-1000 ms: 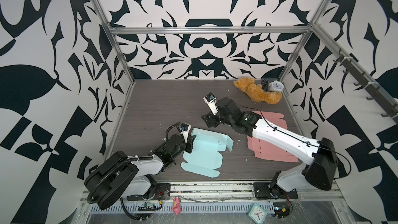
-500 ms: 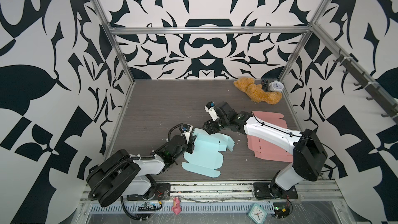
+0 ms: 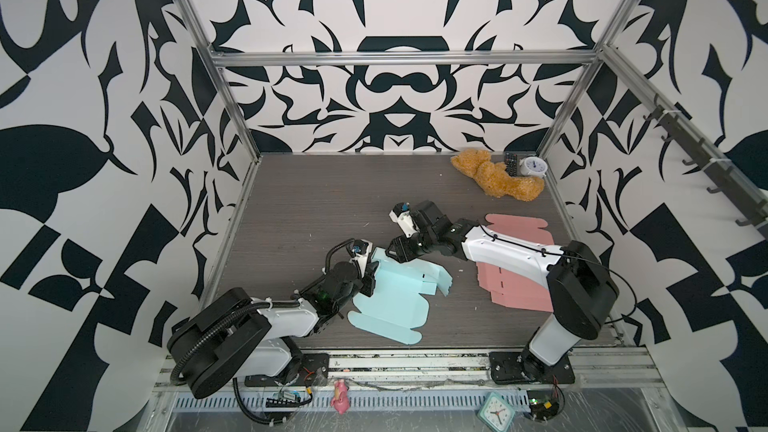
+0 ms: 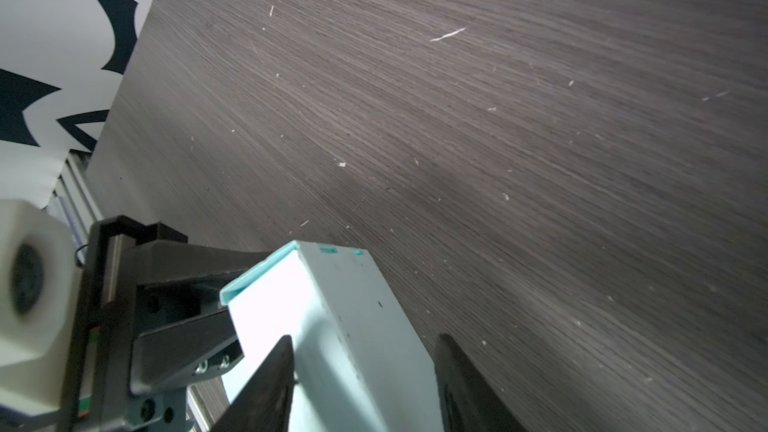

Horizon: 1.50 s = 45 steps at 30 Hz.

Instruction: Fold the paper box

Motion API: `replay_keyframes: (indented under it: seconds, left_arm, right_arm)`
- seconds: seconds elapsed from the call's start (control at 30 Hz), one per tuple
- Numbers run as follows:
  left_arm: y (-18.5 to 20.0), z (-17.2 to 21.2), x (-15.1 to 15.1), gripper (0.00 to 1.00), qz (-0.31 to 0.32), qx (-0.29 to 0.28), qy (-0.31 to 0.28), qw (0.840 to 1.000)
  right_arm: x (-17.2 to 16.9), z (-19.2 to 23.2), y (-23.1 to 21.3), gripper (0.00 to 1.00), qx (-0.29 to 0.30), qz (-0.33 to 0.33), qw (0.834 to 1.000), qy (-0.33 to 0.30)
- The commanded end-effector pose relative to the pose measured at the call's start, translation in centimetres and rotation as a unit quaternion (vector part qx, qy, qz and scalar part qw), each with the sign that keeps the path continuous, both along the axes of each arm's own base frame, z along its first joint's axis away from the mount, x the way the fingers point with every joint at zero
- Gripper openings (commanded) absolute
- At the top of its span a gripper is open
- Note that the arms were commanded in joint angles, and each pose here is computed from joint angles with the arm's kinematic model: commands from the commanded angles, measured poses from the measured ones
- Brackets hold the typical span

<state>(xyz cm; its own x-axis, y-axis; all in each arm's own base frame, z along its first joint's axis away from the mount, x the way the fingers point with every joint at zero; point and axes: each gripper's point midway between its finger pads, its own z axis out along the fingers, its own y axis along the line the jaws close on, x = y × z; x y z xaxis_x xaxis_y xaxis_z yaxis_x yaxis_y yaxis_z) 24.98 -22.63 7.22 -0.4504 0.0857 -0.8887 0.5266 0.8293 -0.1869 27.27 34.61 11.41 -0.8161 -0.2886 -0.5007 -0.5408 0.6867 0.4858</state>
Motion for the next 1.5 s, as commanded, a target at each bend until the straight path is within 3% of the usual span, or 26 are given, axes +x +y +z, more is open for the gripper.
replay_keyframes:
  seconds: [0.0,0.23,0.57,0.83,1.33,1.47]
  left_arm:
    - [0.2,-0.2,0.0,0.2,0.007,0.01,-0.001,1.0]
    - [0.7,-0.2,0.1,0.19,0.019,0.016,-0.009,1.0]
    - [1.2,-0.2,0.3,0.16,0.032,0.023,-0.014,0.999]
    - [1.0,-0.2,0.3,0.15,0.031,0.022,-0.014,0.999]
    - [0.3,0.5,0.3,0.27,0.018,-0.005,-0.03,0.999]
    - [-0.1,1.0,0.3,0.23,0.01,-0.013,-0.037,0.999]
  right_arm:
    - [-1.3,1.1,0.6,0.5,0.049,0.006,0.998,0.024]
    - [-2.5,1.4,1.3,0.44,0.108,-0.002,0.992,0.063]
    - [-3.2,2.2,1.8,0.43,0.154,-0.013,0.984,0.085]
    - [-4.3,2.3,2.6,0.43,0.162,0.003,0.983,0.091]
    - [-4.3,1.1,1.7,0.41,0.143,-0.019,0.986,0.083]
    - [-4.2,1.1,1.6,0.4,0.143,-0.022,0.986,0.081]
